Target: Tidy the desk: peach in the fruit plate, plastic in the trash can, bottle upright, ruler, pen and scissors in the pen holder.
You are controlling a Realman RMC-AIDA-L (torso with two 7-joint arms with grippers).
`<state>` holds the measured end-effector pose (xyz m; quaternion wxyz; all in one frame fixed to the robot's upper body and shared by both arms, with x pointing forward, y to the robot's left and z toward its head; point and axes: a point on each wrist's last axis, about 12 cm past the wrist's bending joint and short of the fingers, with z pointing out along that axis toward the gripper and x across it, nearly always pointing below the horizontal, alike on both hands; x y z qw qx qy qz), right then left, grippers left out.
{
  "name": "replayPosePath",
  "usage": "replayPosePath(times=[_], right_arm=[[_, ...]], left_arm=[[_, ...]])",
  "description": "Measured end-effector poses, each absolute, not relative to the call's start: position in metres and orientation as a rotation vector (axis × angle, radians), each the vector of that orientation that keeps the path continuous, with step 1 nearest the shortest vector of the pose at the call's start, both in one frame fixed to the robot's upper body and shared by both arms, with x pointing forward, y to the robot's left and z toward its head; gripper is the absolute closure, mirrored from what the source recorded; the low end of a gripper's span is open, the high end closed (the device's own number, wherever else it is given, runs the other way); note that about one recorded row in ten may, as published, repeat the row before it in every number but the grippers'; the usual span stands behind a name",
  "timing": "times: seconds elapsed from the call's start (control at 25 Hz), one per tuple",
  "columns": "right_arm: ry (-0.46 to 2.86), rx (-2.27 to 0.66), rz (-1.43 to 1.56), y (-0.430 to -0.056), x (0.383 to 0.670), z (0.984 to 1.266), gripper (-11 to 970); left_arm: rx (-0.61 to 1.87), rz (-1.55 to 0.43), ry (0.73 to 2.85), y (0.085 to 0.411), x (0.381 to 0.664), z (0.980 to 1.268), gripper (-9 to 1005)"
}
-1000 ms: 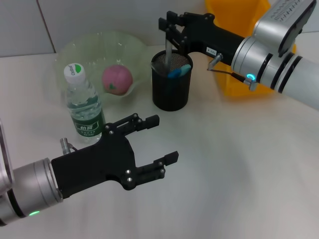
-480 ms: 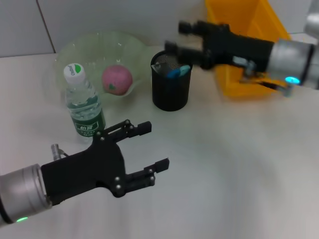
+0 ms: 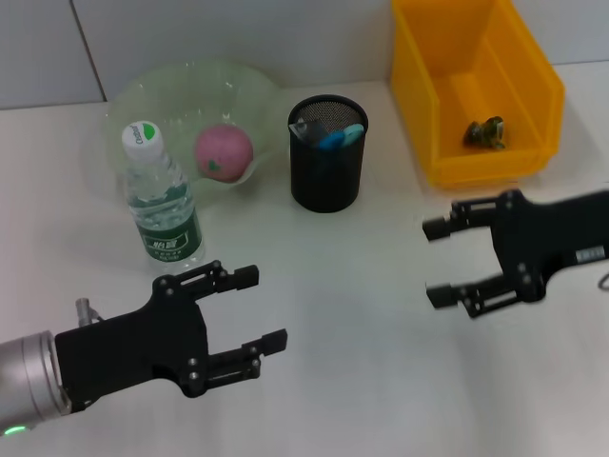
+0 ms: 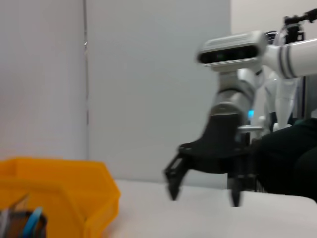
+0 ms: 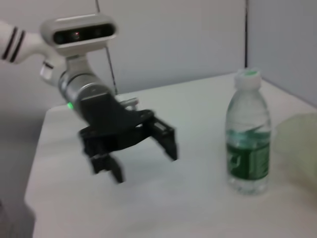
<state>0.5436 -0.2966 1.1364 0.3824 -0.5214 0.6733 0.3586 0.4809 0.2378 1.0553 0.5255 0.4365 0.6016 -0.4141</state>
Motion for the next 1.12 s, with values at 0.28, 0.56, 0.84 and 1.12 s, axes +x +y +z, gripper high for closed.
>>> replayPosePath(times=[0.28, 0.56, 0.84, 1.12], right_arm=[[1.689, -1.293, 0.913, -0.297, 0.526, 1.115, 134], [1.685, -1.279, 0.913, -0.293, 0.524, 1.108, 134], [1.681, -1.278, 0.893, -0.29, 0.528, 1.108, 134], [1.682, -1.284, 0.885, -0.285, 0.532, 1.107, 134]], left_arm=[[1.022, -1.039, 1.496, 0.242, 0.482, 1.047, 246], [1.043, -1.041, 1.516, 0.246, 0.483, 1.046, 246], [1.044, -1.046, 1.516, 0.246, 0.483, 1.046, 246], [1.039, -1.063, 1.512, 0.247, 0.482, 1.048, 246]])
